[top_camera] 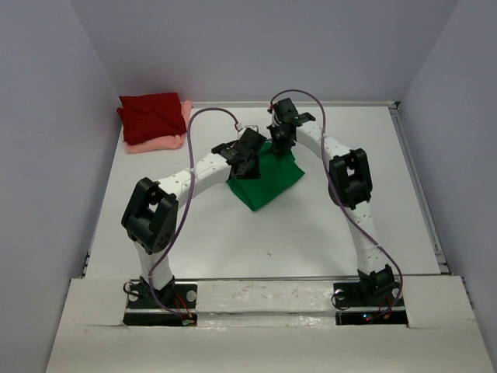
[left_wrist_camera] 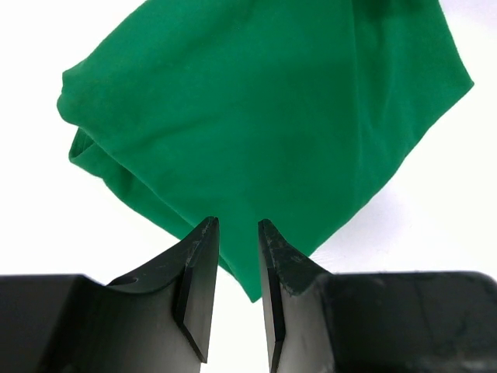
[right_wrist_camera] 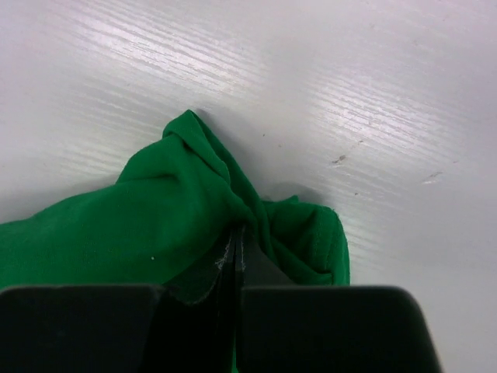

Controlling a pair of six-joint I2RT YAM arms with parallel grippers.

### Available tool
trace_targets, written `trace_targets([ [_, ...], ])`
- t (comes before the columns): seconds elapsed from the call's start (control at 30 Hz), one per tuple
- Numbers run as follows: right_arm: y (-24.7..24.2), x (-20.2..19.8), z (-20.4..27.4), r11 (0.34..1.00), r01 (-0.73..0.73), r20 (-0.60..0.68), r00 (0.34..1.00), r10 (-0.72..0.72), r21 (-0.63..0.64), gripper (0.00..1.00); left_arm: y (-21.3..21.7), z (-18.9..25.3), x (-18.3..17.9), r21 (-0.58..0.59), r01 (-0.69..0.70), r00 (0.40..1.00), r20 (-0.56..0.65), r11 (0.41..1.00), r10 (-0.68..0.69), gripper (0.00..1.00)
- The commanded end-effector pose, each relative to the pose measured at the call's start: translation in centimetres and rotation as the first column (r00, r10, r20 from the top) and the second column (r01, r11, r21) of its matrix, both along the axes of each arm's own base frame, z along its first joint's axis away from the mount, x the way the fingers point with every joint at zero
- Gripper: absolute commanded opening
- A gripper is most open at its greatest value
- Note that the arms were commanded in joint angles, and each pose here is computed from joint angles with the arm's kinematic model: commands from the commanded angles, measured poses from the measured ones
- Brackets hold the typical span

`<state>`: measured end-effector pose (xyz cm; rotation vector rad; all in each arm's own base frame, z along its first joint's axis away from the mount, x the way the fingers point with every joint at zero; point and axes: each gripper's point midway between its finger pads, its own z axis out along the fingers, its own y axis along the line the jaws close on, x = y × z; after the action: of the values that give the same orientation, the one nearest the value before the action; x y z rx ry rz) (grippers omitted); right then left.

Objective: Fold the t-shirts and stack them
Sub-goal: Fold the long partially folded tshirt into a neat square

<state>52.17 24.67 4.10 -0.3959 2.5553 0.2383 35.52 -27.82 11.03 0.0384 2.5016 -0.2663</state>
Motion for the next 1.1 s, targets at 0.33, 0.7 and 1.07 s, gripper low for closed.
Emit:
trace_targets([
  [0.33,0.8,0.2,12.1,0.996,-0.054,0.195,0.980,0.039,0.069,0.00,0.0,1.5,0.8,-0.017,-0.016,0.999,0.049,1.000,0.017,0.37],
  [0.7,0.1,-0.6,9.6,0.996,-0.081,0.161,0.984,0.077,0.019,0.00,1.7,-0.3,6.0,-0.039,-0.090,0.996,-0.003,0.995,0.090,0.37],
  [1.07,1.0,0.4,5.2,0.997,-0.079,0.103,0.992,0.076,0.021,0.00,5.0,-2.5,7.0,-0.006,-0.156,0.986,-0.053,0.988,0.155,0.37],
])
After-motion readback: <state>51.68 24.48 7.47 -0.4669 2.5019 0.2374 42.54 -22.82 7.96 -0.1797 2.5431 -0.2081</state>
